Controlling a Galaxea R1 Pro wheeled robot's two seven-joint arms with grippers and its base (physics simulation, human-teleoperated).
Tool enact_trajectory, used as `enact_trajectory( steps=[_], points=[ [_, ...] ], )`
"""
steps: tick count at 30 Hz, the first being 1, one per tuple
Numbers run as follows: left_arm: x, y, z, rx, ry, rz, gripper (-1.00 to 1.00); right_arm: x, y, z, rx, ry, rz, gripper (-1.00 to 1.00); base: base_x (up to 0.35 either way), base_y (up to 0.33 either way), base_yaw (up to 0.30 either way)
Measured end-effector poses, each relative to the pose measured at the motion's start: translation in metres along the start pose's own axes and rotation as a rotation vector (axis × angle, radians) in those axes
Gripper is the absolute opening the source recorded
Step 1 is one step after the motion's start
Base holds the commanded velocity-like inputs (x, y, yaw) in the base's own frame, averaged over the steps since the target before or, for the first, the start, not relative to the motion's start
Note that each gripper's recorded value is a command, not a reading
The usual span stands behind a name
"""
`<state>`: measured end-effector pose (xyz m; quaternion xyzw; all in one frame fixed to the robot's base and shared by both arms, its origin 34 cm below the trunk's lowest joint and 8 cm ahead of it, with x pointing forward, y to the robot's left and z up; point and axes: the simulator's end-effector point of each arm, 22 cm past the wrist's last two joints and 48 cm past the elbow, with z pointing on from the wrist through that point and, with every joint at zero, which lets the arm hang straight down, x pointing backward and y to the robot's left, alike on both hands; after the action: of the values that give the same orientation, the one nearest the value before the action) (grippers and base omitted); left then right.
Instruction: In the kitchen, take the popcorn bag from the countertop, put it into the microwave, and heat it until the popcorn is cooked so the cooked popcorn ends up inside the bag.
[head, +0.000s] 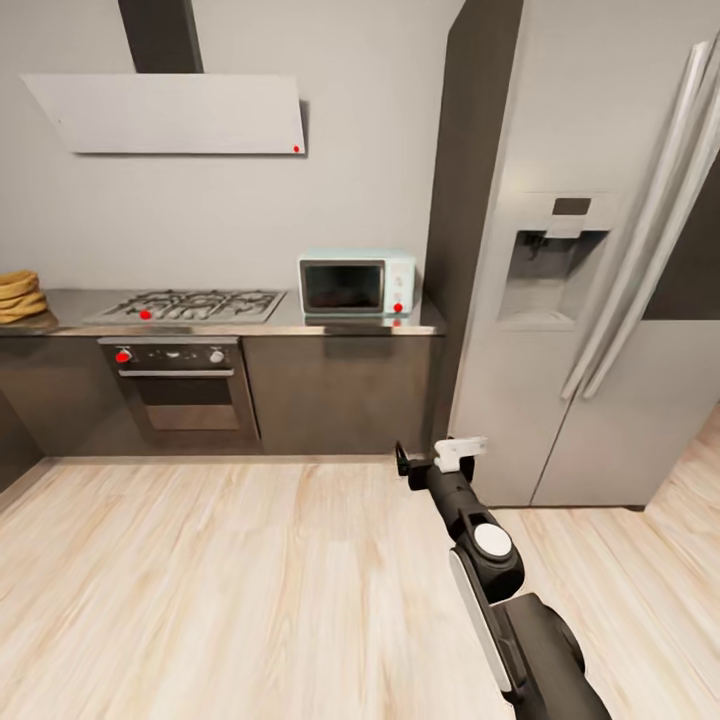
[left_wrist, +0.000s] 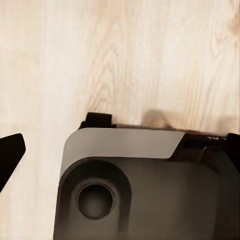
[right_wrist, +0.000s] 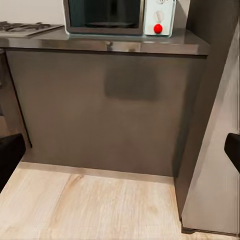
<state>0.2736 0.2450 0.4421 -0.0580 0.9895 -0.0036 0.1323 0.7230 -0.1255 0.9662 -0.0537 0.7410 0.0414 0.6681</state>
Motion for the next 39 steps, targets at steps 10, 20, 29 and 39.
enact_trajectory(
  steps=[10,20,29,39],
  points=[
    [0.001,-0.005,0.000,0.007,0.001,-0.002,1.00,-0.018,0.017,0.017,-0.024,0.106,-0.041,1.00,0.344,0.025,0.000],
    [0.003,-0.006,0.000,0.007,0.003,-0.001,1.00,-0.015,0.012,0.017,0.005,0.141,-0.013,1.00,0.344,0.000,0.000],
    [0.003,-0.006,0.000,0.007,0.004,-0.001,1.00,-0.028,-0.003,0.023,0.033,0.116,0.006,1.00,0.344,0.000,0.000],
    [0.002,-0.006,0.000,0.007,0.003,-0.001,1.00,-0.063,-0.007,0.031,0.032,0.028,-0.007,1.00,0.344,0.000,0.000]
  ],
)
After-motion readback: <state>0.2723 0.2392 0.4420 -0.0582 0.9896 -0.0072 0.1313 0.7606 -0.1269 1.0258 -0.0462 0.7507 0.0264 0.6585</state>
